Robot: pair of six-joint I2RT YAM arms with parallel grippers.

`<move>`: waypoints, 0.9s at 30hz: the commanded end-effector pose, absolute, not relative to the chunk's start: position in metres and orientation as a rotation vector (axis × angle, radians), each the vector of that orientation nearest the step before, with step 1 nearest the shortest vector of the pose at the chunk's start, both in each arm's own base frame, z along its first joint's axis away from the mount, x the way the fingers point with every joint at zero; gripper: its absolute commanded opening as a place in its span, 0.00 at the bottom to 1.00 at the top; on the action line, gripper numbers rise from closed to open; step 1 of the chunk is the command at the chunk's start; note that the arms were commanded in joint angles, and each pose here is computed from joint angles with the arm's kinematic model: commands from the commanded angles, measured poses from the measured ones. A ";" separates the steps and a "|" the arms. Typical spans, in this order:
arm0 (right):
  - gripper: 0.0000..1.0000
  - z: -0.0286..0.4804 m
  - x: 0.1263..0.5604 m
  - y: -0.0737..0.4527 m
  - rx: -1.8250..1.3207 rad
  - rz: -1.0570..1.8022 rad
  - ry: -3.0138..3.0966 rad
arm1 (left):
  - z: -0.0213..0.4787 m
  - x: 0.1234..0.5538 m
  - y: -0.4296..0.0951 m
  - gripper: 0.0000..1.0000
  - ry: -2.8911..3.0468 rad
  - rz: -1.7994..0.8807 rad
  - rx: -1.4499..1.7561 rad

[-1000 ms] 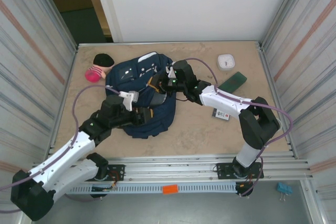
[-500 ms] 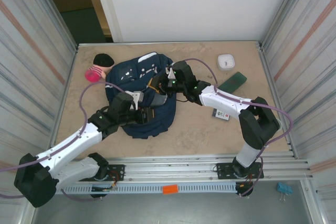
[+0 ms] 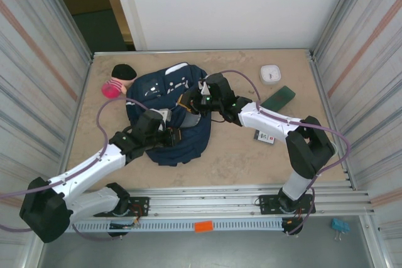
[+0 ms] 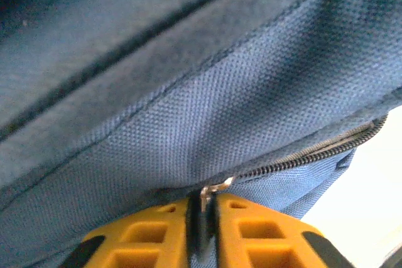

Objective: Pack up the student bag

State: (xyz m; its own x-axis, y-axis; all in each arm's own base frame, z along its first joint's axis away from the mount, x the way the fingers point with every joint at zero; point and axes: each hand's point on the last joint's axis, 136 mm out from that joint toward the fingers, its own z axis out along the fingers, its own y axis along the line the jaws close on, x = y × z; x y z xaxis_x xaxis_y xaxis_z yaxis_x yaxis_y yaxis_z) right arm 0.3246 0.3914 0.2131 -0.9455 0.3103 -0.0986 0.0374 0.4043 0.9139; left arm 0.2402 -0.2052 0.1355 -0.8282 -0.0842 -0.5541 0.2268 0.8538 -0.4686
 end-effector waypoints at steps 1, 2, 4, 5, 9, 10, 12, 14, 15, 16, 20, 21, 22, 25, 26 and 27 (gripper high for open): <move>0.00 0.271 0.317 0.397 0.162 1.662 2.266 | 0.148 0.251 -0.195 0.11 2.394 -0.650 0.054; 0.00 0.272 0.318 0.396 0.162 1.662 2.263 | 0.149 0.250 -0.196 0.09 2.388 -0.661 0.061; 0.00 0.273 0.318 0.395 0.161 1.663 2.261 | 0.150 0.247 -0.196 0.05 2.385 -0.679 0.067; 0.00 0.272 0.319 0.394 0.162 1.660 2.261 | 0.147 0.245 -0.195 0.03 2.392 -0.680 0.067; 0.00 0.275 0.324 0.387 0.172 1.653 2.251 | 0.141 0.240 -0.189 0.00 2.411 -0.664 0.055; 0.00 0.276 0.325 0.385 0.172 1.649 2.249 | 0.138 0.238 -0.186 0.00 2.418 -0.657 0.051; 0.00 0.277 0.328 0.379 0.176 1.639 2.246 | 0.135 0.235 -0.180 0.00 2.426 -0.645 0.038; 0.00 0.278 0.330 0.373 0.180 1.626 2.246 | 0.134 0.232 -0.173 0.00 2.430 -0.639 0.026; 0.00 0.277 0.333 0.370 0.185 1.620 2.250 | 0.134 0.230 -0.171 0.00 2.430 -0.641 0.024; 0.00 0.277 0.335 0.366 0.190 1.615 2.251 | 0.134 0.228 -0.169 0.00 2.427 -0.647 0.028; 0.00 0.278 0.348 0.349 0.216 1.603 2.242 | 0.135 0.220 -0.161 0.00 2.420 -0.656 0.042; 0.00 0.278 0.351 0.346 0.223 1.602 2.240 | 0.135 0.218 -0.159 0.00 2.419 -0.653 0.046; 0.00 0.279 0.354 0.343 0.227 1.603 2.236 | 0.134 0.216 -0.158 0.00 2.420 -0.649 0.051; 0.00 0.279 0.358 0.340 0.237 1.610 2.234 | 0.139 0.217 -0.161 0.00 2.381 -0.696 0.070; 0.05 0.278 0.356 0.341 0.243 1.615 2.237 | 0.143 0.219 -0.165 0.00 2.355 -0.731 0.077; 0.16 0.277 0.354 0.342 0.251 1.625 2.236 | 0.147 0.220 -0.170 0.00 2.332 -0.765 0.088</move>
